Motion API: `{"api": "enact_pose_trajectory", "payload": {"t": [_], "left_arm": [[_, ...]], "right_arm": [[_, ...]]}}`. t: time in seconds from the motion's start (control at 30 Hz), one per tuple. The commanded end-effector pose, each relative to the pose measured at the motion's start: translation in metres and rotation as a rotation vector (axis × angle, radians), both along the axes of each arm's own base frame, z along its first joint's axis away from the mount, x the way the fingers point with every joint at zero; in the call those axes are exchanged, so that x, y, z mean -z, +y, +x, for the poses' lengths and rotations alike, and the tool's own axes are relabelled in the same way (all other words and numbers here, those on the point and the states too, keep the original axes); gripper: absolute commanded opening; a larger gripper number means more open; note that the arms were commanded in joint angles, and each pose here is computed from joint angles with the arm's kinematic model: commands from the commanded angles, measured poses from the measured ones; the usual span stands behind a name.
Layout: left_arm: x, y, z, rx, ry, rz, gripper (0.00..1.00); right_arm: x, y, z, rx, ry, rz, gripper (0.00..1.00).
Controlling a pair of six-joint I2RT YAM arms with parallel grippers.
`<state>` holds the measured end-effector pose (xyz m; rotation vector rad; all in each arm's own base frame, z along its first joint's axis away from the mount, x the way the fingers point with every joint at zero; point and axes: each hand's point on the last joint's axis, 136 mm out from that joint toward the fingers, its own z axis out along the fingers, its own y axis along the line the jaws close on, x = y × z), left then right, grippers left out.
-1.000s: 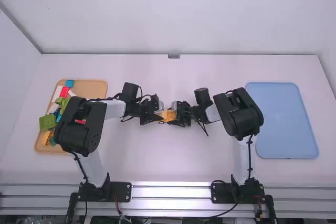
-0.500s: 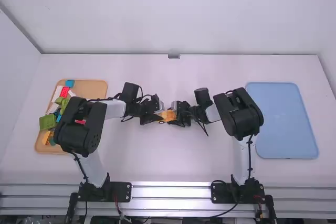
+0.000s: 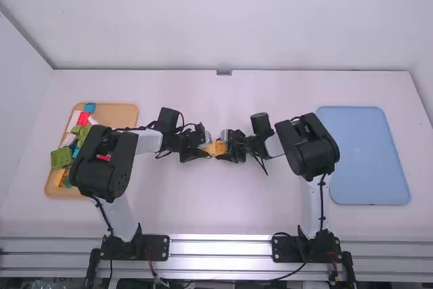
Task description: Assemble lego blocks to make yellow taxi
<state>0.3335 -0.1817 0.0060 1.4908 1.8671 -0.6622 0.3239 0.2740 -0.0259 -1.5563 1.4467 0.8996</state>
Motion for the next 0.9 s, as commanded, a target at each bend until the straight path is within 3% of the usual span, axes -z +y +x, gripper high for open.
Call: {"api": "enact_pose_trajectory", "payload": {"t": [0.0, 0.23, 0.33, 0.87], "left_arm": [[-0.005, 0.004, 0.010, -0.037, -0.005, 0.015, 0.34], [-0.026, -0.010, 0.004, 0.069, -0.018, -0.071, 0.42], [-0.027, -0.011, 0.005, 0.070, -0.019, -0.078, 0.50], [-0.017, -0.009, -0.002, 0.068, -0.026, -0.072, 0.51]], "right_arm": [[0.012, -0.002, -0.008, 0.006, 0.043, -0.029, 0.58], [0.012, -0.002, -0.008, 0.006, 0.043, -0.029, 0.58], [0.011, -0.002, -0.008, 0.006, 0.042, -0.029, 0.57], [0.011, -0.002, -0.008, 0.005, 0.039, -0.029, 0.58]]}}
